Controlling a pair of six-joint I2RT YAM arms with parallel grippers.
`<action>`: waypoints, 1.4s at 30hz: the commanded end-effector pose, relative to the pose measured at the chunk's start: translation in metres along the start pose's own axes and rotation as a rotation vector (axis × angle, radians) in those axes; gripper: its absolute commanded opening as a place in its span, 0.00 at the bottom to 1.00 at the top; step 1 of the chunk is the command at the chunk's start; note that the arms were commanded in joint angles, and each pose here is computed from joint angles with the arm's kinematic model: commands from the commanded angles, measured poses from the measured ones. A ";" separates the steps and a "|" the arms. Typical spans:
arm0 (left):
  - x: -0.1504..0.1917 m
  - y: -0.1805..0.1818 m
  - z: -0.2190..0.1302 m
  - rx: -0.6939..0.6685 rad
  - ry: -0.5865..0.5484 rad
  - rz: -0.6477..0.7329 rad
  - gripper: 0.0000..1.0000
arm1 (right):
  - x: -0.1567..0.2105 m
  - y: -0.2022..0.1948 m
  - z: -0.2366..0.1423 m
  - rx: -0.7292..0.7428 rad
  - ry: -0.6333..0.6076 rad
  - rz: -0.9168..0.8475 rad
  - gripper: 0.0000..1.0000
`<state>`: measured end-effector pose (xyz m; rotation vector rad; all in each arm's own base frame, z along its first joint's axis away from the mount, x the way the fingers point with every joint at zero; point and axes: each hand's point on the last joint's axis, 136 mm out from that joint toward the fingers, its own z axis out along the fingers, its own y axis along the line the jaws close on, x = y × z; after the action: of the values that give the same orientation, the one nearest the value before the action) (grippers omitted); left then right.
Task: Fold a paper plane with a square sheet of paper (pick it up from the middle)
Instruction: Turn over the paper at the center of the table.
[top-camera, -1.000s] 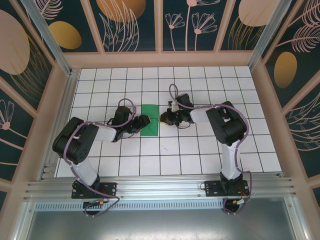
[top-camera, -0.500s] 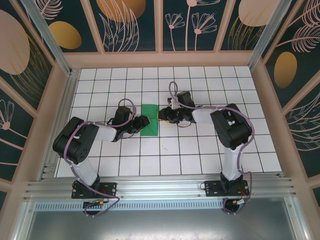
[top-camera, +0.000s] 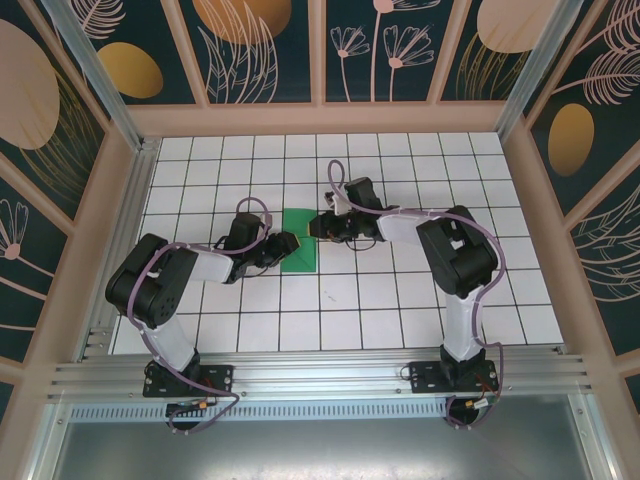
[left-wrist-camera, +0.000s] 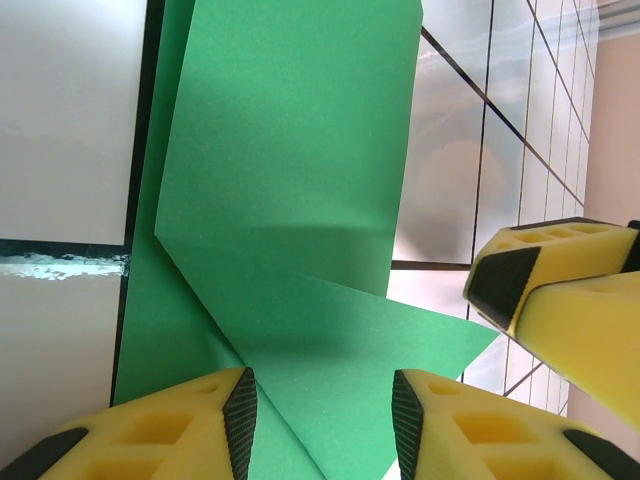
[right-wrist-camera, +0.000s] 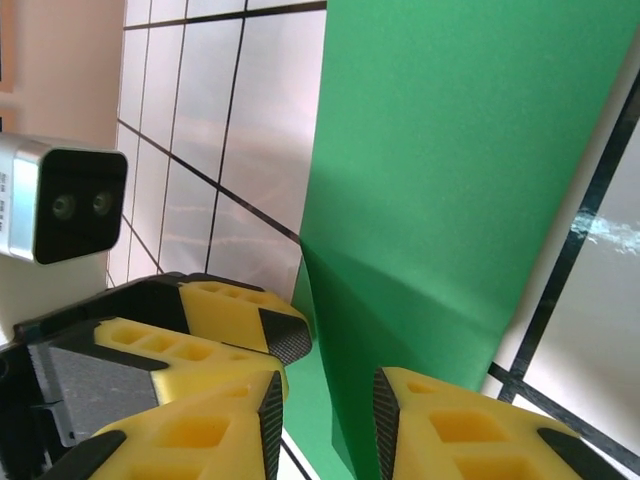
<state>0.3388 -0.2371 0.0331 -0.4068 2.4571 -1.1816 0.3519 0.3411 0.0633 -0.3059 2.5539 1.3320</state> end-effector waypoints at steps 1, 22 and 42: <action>0.001 0.009 0.003 -0.034 0.014 -0.002 0.44 | 0.002 -0.002 0.005 -0.005 0.027 -0.020 0.33; 0.003 0.007 0.003 -0.019 0.023 -0.005 0.48 | 0.014 -0.006 0.015 -0.037 0.053 0.037 0.09; 0.001 -0.002 0.006 0.018 0.029 -0.001 0.51 | 0.014 -0.015 0.001 -0.076 0.007 0.093 0.11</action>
<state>0.3408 -0.2419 0.0369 -0.3878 2.4510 -1.2137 0.3452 0.3301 0.0397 -0.1868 2.5880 1.4249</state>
